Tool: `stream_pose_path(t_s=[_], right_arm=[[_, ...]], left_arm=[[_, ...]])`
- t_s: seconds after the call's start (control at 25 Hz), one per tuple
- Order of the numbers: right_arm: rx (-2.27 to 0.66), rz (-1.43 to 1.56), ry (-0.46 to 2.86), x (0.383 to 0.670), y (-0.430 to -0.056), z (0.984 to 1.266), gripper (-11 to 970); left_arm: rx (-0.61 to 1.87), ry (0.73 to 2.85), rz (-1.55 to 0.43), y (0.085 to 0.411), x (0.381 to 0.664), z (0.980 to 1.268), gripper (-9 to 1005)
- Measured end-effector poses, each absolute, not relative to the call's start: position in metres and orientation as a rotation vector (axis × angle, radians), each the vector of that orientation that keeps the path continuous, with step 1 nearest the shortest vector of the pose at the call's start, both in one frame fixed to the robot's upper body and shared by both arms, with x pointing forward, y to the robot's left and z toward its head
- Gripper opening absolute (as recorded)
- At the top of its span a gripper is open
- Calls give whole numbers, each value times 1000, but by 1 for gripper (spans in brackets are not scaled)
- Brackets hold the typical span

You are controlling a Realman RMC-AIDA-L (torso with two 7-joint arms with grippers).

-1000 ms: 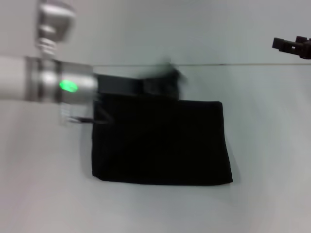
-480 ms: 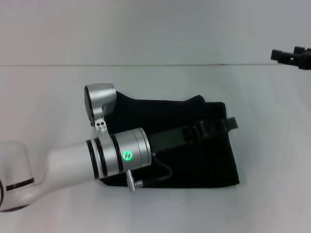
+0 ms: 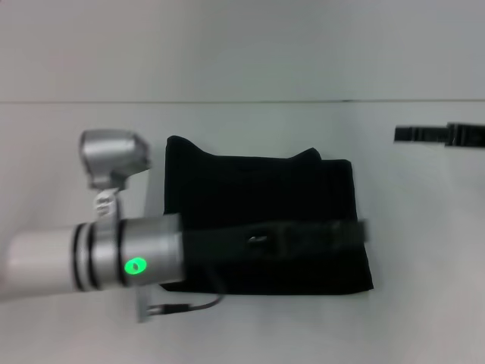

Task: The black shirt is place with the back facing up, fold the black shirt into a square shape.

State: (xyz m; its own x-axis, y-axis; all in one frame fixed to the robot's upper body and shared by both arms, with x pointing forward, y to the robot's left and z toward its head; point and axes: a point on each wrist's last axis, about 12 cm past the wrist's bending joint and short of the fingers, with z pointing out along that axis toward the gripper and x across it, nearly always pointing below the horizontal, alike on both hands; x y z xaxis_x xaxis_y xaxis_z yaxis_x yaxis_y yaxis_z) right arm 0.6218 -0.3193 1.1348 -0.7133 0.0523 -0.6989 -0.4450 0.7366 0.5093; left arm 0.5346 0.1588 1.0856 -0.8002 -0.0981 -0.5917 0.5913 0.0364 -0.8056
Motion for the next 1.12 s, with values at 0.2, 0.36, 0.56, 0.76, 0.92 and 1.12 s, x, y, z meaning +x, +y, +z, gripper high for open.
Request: stream_pose_path(t_s=[0.2,0.36,0.56,0.76,0.92,1.12], right_arm=[[-229,1064,2297,612,-305,1122,914],[-186,1137,2337,609,-291,1107,914],[-178,1156,2391,607,-264,1088,913],[-193,1138,2402,609,-246,1082,912],[-182,1115,2402,611,-241,1079,886],[-169,1100,2402,612,-243,1078,822]], left_arm=[[651,1848,-1589,197,532,1081,697],[808,1846,-1441,222,531,1082,860],[983,1845,-1359,230,528,1084,952],[1071,1846,-1324,231,529,1084,951],[1072,1847,-1312,232,531,1084,949],[1069,1848,-1311,232,531,1084,948]])
